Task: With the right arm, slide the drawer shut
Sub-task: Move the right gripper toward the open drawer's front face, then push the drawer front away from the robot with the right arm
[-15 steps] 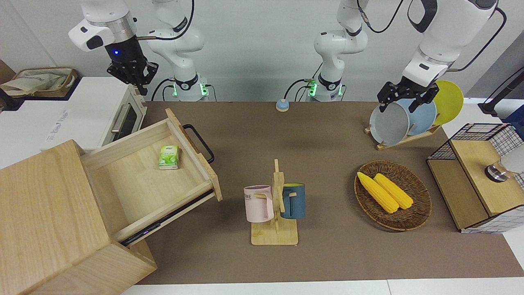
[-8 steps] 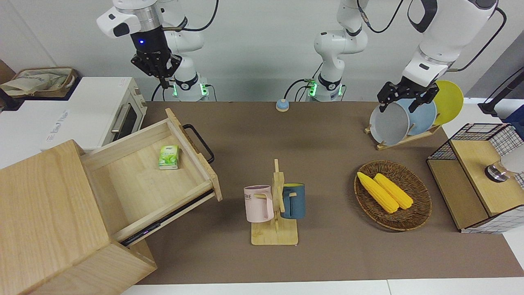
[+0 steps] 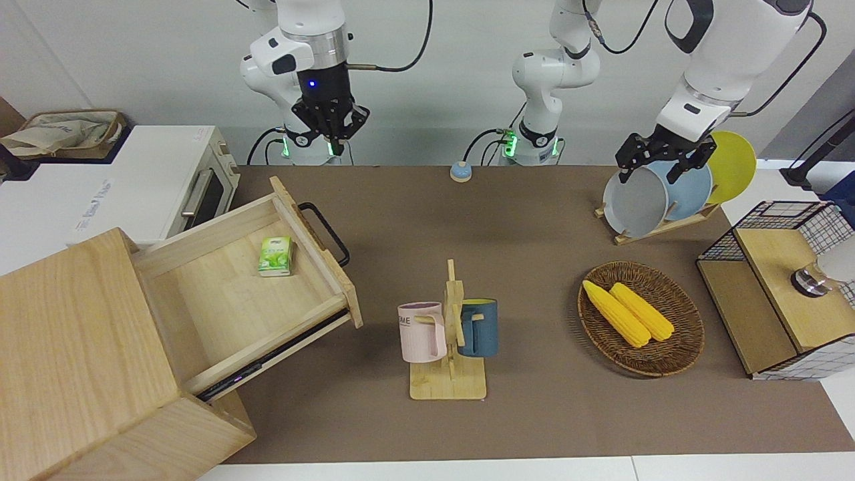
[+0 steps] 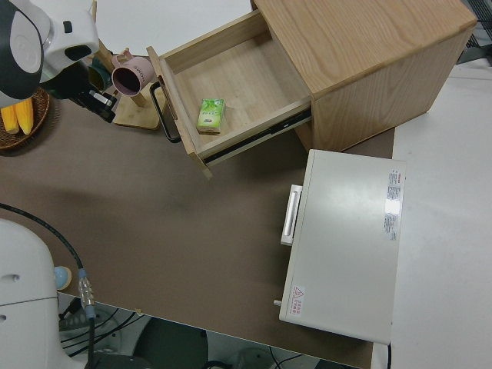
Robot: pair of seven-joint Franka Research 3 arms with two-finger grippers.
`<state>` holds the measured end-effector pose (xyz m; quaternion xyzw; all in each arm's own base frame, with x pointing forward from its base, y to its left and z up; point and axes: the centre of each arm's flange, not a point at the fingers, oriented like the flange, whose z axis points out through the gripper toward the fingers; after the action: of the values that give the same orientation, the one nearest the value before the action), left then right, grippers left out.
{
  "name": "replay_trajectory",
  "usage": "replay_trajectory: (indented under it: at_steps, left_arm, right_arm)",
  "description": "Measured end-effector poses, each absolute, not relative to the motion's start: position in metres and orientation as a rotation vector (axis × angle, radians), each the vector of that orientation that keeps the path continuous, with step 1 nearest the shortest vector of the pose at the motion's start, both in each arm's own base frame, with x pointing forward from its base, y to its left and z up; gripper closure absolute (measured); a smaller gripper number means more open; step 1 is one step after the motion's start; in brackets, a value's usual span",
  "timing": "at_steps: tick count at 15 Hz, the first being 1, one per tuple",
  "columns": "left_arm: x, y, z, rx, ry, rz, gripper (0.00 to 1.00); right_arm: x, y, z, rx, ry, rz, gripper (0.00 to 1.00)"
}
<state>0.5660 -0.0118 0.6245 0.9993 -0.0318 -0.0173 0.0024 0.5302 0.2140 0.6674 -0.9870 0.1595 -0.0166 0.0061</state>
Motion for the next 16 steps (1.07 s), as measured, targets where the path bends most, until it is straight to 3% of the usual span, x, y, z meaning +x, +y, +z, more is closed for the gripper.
replay_trajectory:
  at_steps: [10, 16]
  left_arm:
    - [0.566, -0.012, 0.625, 3.135, -0.1, -0.054, 0.0]
    - [0.566, -0.012, 0.625, 3.135, -0.1, -0.054, 0.0]
  right_arm:
    - [0.53, 0.305, 0.606, -3.037, 0.913, 0.024, 0.99]
    - [0.541, 0.306, 0.581, -2.962, 1.138, 0.071, 0.99]
